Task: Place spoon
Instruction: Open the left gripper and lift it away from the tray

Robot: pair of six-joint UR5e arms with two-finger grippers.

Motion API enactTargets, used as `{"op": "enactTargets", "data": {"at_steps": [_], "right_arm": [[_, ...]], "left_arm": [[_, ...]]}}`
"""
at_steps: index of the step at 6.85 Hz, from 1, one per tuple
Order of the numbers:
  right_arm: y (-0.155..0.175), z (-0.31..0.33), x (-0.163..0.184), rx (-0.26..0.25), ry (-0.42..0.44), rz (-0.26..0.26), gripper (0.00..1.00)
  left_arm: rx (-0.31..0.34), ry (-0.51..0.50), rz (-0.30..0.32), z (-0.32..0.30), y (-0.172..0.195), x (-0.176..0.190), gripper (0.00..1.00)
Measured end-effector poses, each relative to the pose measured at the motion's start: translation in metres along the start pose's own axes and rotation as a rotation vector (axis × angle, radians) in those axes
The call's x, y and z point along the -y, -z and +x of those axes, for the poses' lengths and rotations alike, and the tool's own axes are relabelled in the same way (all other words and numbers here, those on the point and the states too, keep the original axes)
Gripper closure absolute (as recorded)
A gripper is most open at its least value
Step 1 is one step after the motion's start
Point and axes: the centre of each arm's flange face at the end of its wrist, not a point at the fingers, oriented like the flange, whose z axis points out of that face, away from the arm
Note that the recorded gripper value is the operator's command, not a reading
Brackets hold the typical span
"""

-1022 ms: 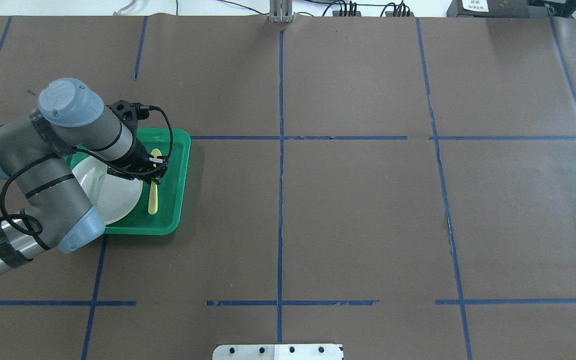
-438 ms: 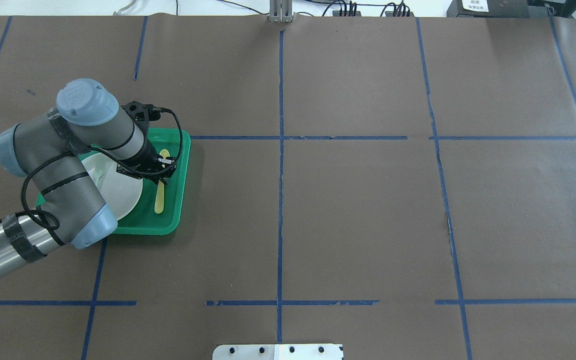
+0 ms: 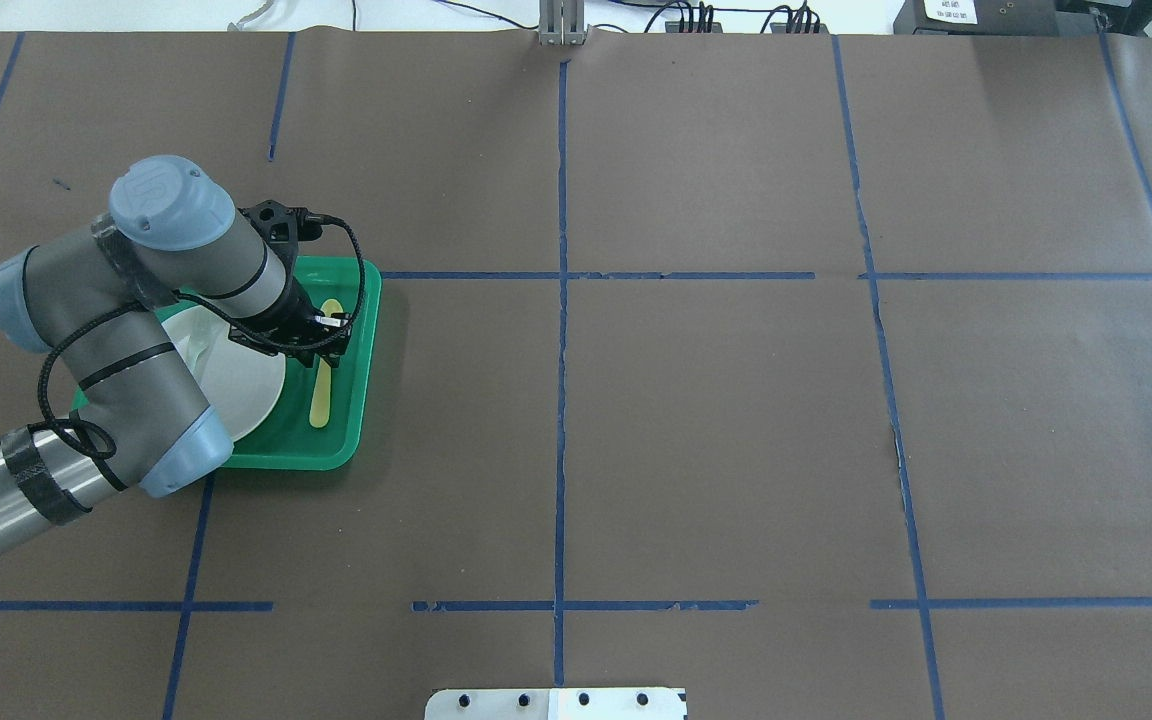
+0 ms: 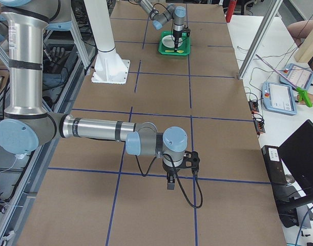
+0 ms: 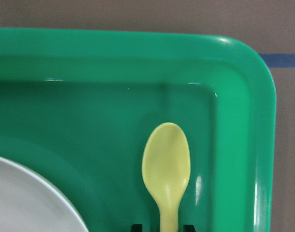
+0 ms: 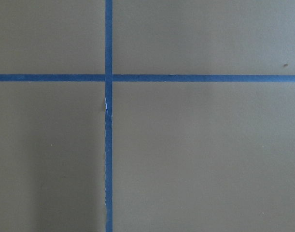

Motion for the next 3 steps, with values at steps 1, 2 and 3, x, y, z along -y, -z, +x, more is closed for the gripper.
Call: {"op": "enactTargets", "data": {"at_steps": [1, 2, 3], "right_arm": [[0.000, 0.000, 0.000, 0.000, 0.000, 0.000, 0.00], [0.000, 0.000, 0.000, 0.000, 0.000, 0.000, 0.00], [0.000, 0.000, 0.000, 0.000, 0.000, 0.000, 0.00]], "left_arm": [[-0.026, 0.009, 0.054, -0.006, 0.037, 0.014, 0.23], [-0.037, 0.028, 0.111, -0.025, 0.073, 0.032, 0.12], [-0.021, 0.025, 0.160, -0.064, 0.103, 0.048, 0.08]]}}
